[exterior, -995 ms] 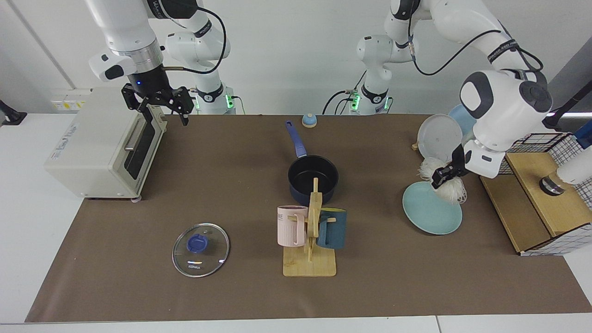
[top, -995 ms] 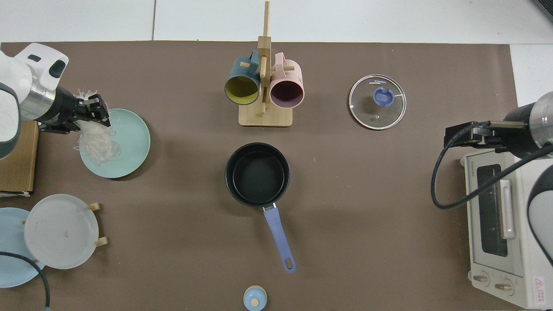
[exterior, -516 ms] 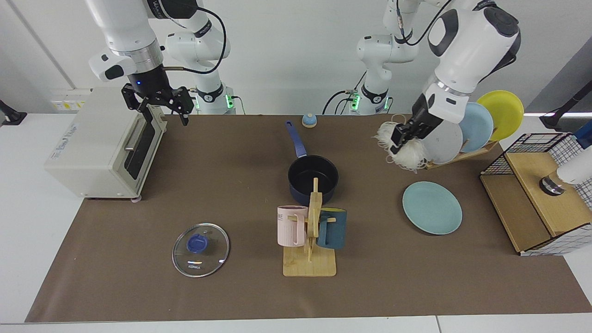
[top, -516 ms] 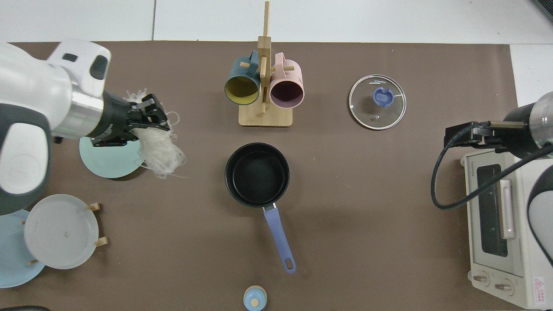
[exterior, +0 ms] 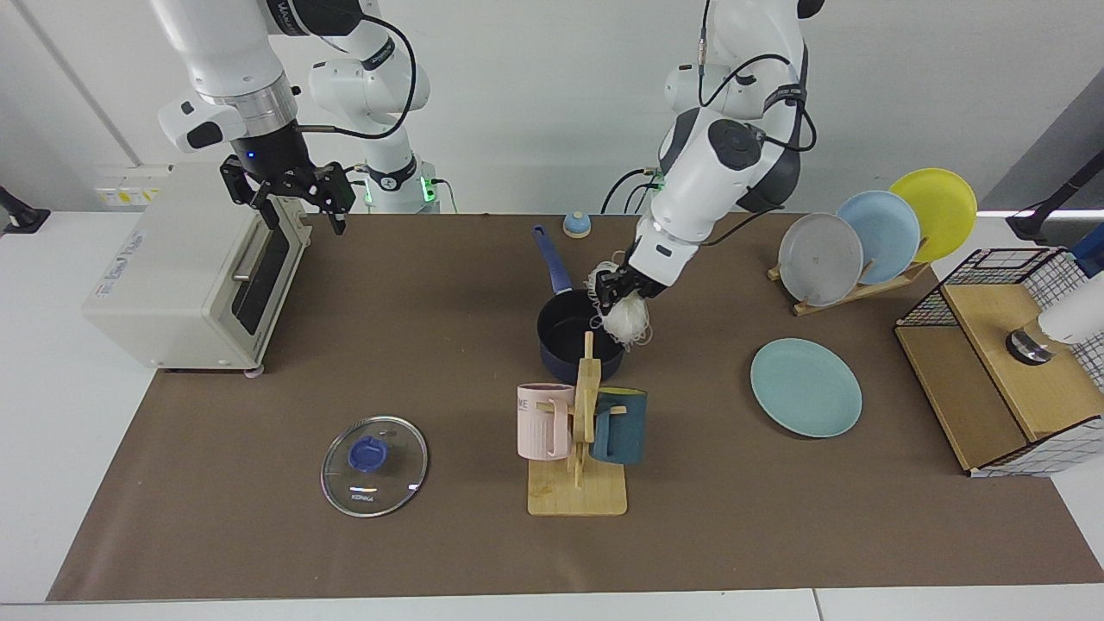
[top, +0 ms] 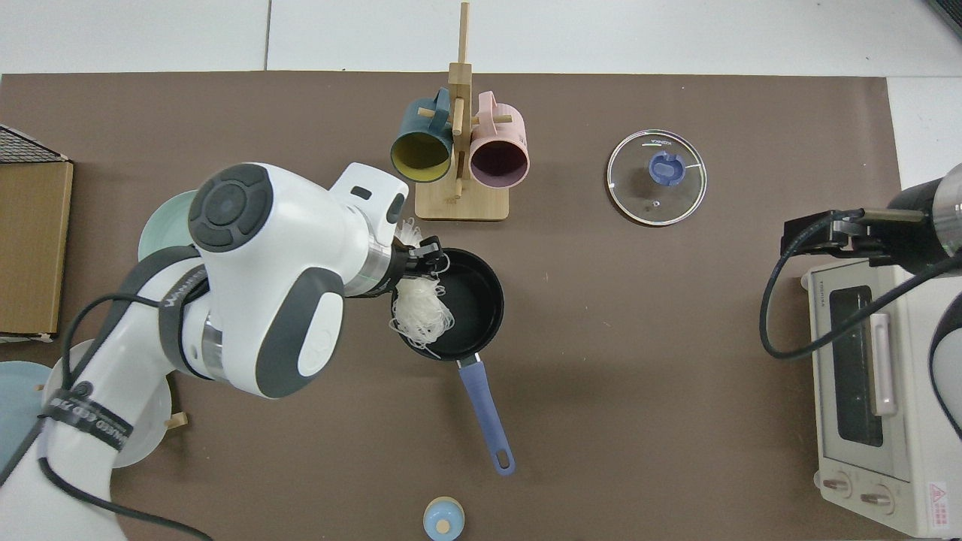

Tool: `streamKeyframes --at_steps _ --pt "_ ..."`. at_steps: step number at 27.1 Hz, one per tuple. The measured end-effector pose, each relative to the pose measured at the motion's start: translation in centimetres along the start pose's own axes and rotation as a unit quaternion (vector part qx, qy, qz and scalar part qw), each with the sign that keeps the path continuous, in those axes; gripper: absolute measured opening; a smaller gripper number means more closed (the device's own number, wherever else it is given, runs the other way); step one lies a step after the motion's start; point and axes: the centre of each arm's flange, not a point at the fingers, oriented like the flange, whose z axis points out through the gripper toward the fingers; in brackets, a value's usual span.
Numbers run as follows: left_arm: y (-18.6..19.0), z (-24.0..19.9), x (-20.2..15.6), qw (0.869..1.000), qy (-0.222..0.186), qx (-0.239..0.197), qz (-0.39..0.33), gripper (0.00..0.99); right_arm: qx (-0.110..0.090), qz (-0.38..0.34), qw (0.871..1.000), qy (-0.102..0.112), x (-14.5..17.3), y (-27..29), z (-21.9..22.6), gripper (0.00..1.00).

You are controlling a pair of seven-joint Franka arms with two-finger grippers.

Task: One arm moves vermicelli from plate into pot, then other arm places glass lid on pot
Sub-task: 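Carry the vermicelli over the black saucepan with the left gripper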

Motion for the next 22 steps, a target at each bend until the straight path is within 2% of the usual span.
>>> streamKeyframes --at_steps 7,11,16,19,22 --pt "0.9 4.3 -1.8 1.0 -0.011 0.006 0.009 0.405 0.0 0.003 1.0 0.001 0.2 0.4 -0.3 1.0" --pt "1.0 6.9 -2.4 1.0 -0.009 0.005 0.013 0.405 0.001 0.004 1.0 -0.002 1.5 0.2 0.2 1.0" --pt "1.0 8.7 -2.5 1.0 -0.009 0.008 0.017 0.405 0.004 0.003 1.0 -0.011 5.5 -0.4 2.7 0.99" --pt "0.8 9.5 -2.0 1.0 -0.003 0.011 0.019 0.405 0.005 0.003 1.0 -0.023 8.7 -0.8 6.0 0.99" --pt "0.5 10.4 -1.8 1.0 -0.003 0.015 0.02 0.401 0.001 0.004 1.0 -0.024 11.6 -1.1 9.4 0.99"
